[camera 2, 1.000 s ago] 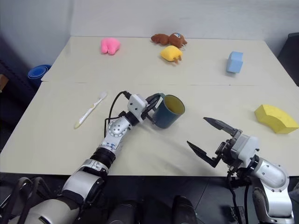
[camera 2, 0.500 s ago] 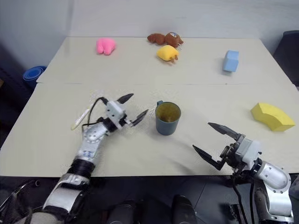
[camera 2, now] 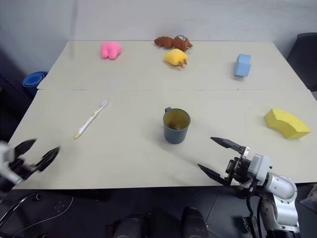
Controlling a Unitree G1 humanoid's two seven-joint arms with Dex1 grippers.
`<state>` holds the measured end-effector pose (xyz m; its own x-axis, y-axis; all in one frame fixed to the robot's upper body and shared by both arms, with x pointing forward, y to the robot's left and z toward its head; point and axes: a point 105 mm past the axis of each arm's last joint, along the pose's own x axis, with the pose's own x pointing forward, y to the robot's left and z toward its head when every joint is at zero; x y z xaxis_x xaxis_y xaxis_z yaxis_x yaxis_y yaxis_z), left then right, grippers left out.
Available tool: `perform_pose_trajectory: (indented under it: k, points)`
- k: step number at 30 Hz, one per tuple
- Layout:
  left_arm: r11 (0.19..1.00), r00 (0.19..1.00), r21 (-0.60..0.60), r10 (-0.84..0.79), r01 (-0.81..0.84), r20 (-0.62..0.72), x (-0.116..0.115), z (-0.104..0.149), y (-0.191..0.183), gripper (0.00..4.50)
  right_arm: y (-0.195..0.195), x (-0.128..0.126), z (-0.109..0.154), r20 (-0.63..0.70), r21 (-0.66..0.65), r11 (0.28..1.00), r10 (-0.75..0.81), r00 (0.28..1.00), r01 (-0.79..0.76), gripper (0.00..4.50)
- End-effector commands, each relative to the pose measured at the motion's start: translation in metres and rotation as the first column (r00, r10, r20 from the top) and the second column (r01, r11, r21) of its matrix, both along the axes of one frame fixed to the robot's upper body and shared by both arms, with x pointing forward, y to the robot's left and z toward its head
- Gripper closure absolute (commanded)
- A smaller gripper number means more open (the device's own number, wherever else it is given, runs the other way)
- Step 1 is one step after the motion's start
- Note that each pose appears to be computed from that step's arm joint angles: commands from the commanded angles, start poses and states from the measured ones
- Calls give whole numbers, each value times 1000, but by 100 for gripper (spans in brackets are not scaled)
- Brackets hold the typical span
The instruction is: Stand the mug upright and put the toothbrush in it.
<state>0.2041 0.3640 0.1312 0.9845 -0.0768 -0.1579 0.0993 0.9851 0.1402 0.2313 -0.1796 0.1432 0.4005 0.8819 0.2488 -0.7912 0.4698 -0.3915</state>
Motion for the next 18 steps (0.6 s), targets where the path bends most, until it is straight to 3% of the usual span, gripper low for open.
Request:
perform_pose_trajectory:
  k: [1,5,7,11,15,18]
  points:
    - [996,996,-22,85,-84,28,-13,17,22,3,3,0,5,43,12,1000,13,999,-14,0]
    - [986,996,-138,-92,89,-15,22,33,-12,3,4,2,2,36,3,1000,24,999,-24,0]
    - [976,983,-146,-171,160,-68,54,45,-31,3,5,3,1,35,-5,1000,27,999,-26,0]
    - [964,953,-142,-249,226,-173,94,55,-54,3,6,7,1,36,-16,1000,26,999,-26,0]
    - [971,925,-108,-236,213,-297,135,45,-65,3,6,9,0,38,-21,999,25,999,-24,0]
    - [982,883,-19,-176,186,-436,151,24,-63,3,6,9,0,42,-21,1000,21,999,-20,0]
